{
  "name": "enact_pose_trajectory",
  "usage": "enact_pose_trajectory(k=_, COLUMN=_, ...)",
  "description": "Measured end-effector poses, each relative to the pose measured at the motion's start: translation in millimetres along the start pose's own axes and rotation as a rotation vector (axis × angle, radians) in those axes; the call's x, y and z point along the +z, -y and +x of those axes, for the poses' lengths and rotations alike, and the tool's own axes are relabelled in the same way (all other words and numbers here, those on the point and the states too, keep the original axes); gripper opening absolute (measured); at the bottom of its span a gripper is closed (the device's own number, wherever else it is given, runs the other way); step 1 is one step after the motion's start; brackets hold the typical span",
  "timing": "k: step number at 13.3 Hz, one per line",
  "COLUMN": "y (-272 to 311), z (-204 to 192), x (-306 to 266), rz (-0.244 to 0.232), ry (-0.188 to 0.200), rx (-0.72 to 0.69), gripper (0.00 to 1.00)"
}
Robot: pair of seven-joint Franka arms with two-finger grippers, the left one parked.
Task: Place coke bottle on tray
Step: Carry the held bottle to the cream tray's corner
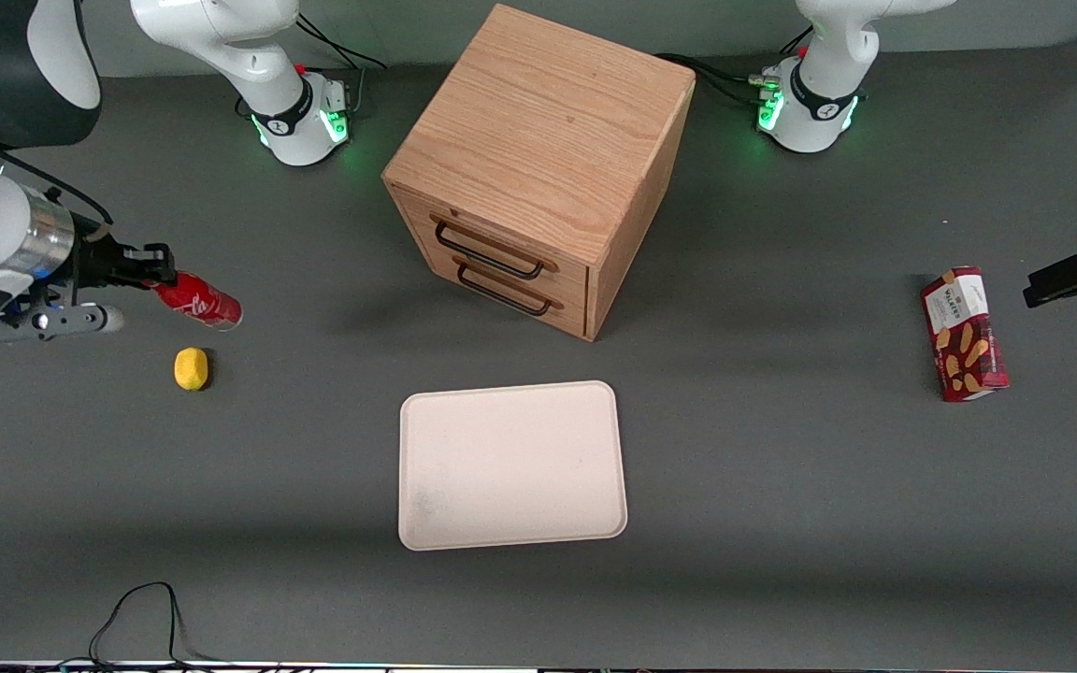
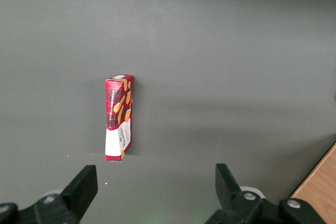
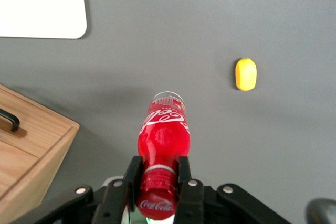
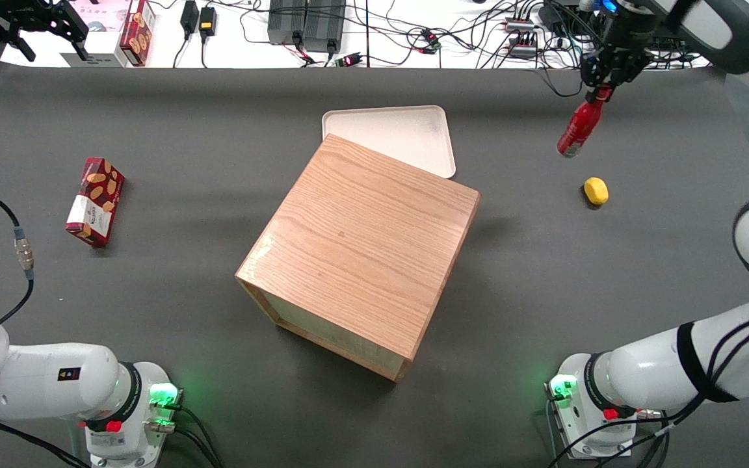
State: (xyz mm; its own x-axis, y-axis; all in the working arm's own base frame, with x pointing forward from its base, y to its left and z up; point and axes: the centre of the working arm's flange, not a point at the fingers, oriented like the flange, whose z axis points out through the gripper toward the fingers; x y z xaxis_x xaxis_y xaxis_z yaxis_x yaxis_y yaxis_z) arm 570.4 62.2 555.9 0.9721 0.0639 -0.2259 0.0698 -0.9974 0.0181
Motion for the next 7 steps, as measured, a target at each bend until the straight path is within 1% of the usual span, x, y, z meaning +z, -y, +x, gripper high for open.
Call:
enact_pose_trajectory(k=2, y=20, z=19, x=-2, rz=-0.002, ry=-0.002, rx=0.029, gripper=0.32)
enact_pose_trajectory(k=5, y=63, z=48, x=10, rz=-0.004, ry=0.031, rx=0.068, gripper=0.32)
enact_pose_trajectory(k=7, y=98, z=65, x=25, rz=-0.008, ry=0.044, rx=0.1, gripper=0.32)
